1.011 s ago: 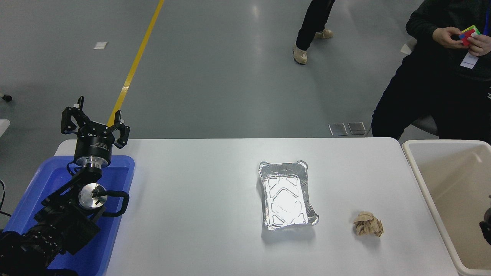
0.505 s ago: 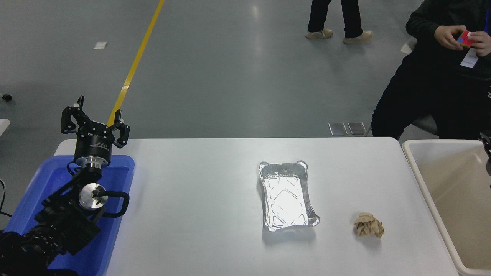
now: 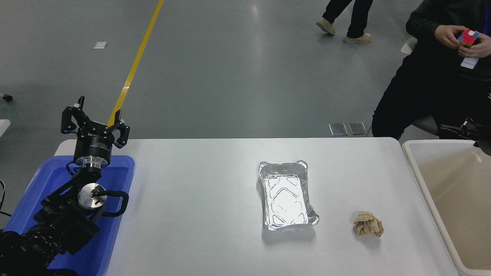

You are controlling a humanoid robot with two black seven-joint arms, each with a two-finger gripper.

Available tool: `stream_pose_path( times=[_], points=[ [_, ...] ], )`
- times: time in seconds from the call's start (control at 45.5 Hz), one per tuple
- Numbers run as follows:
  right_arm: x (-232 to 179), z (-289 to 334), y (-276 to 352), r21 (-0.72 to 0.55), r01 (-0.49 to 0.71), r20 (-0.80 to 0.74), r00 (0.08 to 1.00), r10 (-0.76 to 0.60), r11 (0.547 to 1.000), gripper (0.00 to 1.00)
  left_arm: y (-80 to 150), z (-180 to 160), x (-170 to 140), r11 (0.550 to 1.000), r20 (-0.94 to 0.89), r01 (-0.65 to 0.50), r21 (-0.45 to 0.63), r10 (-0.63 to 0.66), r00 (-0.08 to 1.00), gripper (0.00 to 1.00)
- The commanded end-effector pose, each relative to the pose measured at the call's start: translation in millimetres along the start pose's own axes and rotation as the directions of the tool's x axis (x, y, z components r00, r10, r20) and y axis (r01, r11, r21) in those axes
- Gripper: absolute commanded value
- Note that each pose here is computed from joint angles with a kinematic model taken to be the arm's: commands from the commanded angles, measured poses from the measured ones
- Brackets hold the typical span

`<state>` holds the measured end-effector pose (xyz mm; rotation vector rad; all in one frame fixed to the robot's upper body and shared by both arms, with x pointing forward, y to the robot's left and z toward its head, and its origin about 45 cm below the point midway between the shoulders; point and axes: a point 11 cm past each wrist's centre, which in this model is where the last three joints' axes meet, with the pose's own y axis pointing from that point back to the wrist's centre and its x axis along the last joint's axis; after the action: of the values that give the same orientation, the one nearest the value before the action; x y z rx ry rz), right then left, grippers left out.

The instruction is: Pick up paper cup place in dustbin

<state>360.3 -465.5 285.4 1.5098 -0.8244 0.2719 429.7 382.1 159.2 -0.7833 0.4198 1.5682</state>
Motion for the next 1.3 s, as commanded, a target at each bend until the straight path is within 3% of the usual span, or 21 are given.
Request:
stream_pose_path(
  times=[0.0, 0.176, 0.44, 0.747, 1.275],
  points=[
    [-4.2, -46.4, 58.9, 0.010, 0.187, -0.213, 0.960, -0.180, 0.982, 1.00, -0.2, -0.1, -0.4, 1.000, 0.001, 0.001, 0.001, -0.001, 1.000, 0.99],
    [-6.5, -89.4, 87.2, -0.041, 0.328, -0.367, 0.874, -0.320, 0.944, 1.00, -0.2, 0.0, -0.3, 1.000, 0.000, 0.000, 0.000, 0.000, 1.000, 0.99],
    [-16.3, -144.8, 111.5, -0.068, 0.488, -0.345, 0.807, -0.479, 0.870, 1.00, 0.3, -0.3, 0.2, 1.000, 0.001, 0.000, 0.001, 0.000, 1.000, 0.99],
    [-20.2, -155.6, 129.9, -0.129, 0.507, -0.279, 0.806, -0.521, 0.852, 1.00, 0.4, -0.5, 0.2, 1.000, 0.002, 0.001, 0.002, -0.001, 1.000, 0.99],
    [-42.3, -213.7, 147.2, -0.136, 0.505, -0.419, 0.750, -0.512, 0.852, 1.00, 0.4, -0.3, 0.5, 1.000, 0.001, -0.002, 0.001, 0.002, 1.000, 0.99]
  ],
)
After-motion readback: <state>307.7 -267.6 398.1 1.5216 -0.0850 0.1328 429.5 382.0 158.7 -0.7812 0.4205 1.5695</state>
